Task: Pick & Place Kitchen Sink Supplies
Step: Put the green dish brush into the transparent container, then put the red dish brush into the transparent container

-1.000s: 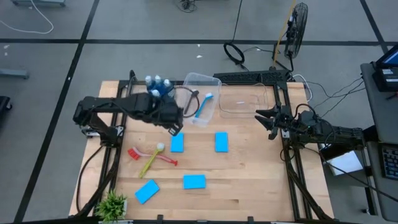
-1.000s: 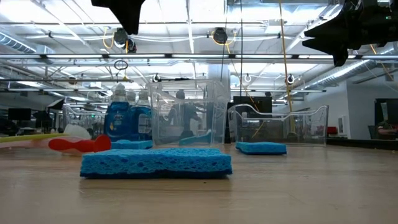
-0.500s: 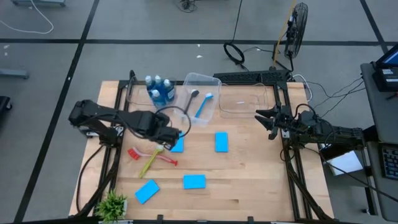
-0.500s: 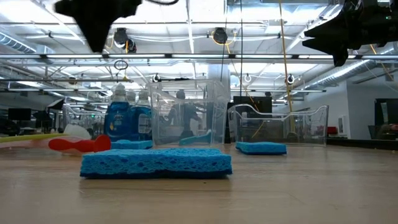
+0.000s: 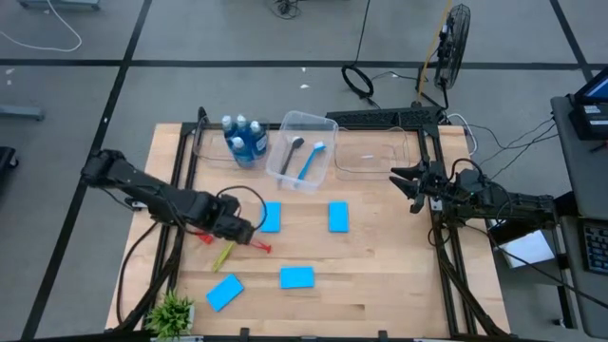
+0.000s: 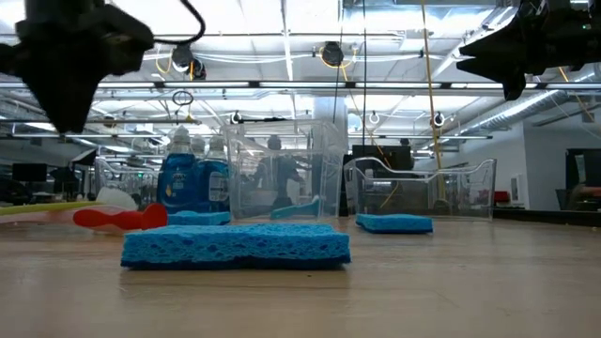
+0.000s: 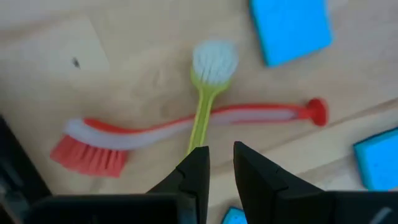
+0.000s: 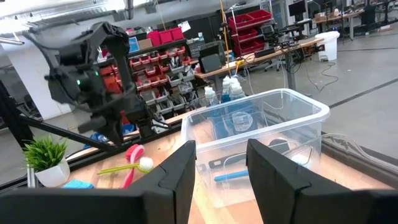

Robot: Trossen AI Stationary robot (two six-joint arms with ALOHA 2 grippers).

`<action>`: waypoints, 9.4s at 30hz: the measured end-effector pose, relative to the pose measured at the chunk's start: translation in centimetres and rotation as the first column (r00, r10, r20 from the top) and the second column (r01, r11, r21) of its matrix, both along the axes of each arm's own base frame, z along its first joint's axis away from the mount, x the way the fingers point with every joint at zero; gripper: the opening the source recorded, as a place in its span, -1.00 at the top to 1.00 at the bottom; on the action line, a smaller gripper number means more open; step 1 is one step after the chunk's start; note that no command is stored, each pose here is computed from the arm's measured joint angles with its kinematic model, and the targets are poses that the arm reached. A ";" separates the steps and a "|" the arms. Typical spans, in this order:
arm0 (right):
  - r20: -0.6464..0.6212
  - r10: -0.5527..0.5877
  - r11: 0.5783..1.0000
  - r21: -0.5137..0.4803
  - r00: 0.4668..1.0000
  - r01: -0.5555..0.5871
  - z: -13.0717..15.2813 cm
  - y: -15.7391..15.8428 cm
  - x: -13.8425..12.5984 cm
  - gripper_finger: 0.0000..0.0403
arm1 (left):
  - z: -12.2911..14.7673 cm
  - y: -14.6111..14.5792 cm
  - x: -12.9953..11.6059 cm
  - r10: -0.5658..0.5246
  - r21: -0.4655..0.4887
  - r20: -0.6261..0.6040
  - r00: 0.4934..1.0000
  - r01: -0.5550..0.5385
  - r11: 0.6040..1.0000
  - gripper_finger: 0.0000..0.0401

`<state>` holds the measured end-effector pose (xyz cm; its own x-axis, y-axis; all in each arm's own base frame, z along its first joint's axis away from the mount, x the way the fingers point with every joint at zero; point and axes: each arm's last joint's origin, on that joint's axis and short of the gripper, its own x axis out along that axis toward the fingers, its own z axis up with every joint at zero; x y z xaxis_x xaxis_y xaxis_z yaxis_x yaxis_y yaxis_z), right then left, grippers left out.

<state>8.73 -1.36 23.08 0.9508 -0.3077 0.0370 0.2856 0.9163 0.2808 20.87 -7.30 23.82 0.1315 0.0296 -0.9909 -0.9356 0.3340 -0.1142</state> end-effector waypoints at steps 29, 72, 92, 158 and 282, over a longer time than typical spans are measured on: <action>0.000 0.000 1.000 0.000 1.000 0.000 0.0 0.0 0.0 0.35 | -6.3 -1.8 -1.8 -0.019 -0.102 0.027 0.999 0.022 0.995 0.00; 0.000 0.000 1.000 0.000 1.000 0.000 0.0 0.0 0.0 0.35 | -9.4 -2.7 -1.4 -0.024 -0.105 -0.137 0.990 0.010 0.994 0.71; 0.000 0.000 1.000 0.000 1.000 0.000 0.0 0.0 0.0 0.35 | -6.3 -2.0 -2.0 -0.018 -0.080 0.047 0.999 0.021 0.997 0.71; -0.001 -0.001 1.000 -0.003 1.000 0.001 0.0 0.0 0.0 0.36 | 5.8 2.3 2.9 -0.517 0.530 0.798 0.311 0.049 0.847 0.69; -0.010 0.000 1.000 0.001 1.000 0.000 -0.1 0.0 0.0 0.36 | 11.8 20.7 16.2 -0.545 0.609 0.246 0.801 0.310 0.730 0.08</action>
<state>8.77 -1.36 22.98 0.9510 -0.3081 0.0276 0.2886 0.9160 0.2787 37.03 13.43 35.66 0.6219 0.3582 -0.6964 -0.5877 0.8012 -0.1127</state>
